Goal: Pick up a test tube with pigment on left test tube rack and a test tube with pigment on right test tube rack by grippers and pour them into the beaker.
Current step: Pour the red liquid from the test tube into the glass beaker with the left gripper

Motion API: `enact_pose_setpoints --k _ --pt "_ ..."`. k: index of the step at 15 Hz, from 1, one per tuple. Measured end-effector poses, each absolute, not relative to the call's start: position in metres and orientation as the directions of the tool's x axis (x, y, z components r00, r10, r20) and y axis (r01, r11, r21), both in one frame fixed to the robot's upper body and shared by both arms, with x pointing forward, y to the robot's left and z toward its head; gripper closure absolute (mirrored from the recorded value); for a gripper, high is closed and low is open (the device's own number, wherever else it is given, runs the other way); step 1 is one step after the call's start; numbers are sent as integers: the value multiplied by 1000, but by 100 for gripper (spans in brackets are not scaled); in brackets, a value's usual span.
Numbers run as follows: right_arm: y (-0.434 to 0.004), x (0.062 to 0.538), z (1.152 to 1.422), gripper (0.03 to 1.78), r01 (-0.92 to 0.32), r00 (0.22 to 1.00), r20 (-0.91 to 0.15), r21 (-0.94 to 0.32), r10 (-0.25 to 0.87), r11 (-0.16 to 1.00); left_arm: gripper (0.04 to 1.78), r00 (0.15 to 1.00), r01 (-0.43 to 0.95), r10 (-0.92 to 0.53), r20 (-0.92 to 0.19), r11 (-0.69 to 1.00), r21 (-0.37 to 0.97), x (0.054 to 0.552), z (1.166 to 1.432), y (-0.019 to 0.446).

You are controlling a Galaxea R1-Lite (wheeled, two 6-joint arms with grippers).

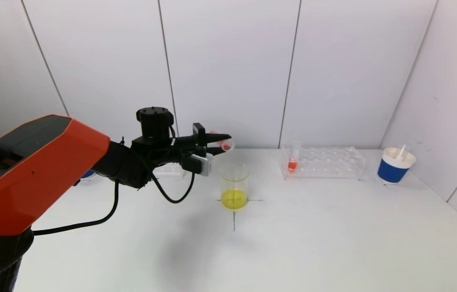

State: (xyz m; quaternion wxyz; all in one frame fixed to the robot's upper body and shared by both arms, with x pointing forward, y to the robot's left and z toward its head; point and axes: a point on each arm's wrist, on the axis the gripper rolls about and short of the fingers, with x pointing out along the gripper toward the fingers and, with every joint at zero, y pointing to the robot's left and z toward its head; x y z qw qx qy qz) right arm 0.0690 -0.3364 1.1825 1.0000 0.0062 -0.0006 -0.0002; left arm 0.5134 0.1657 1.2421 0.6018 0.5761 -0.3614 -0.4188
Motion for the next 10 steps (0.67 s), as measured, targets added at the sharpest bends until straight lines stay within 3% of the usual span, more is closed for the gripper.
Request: enact_pose_setpoints --k 10 --pt "-336 69 1182 4 0 1000 1 12 0 1000 138 410 35 -910 -53 -42 998 514 1242 165"
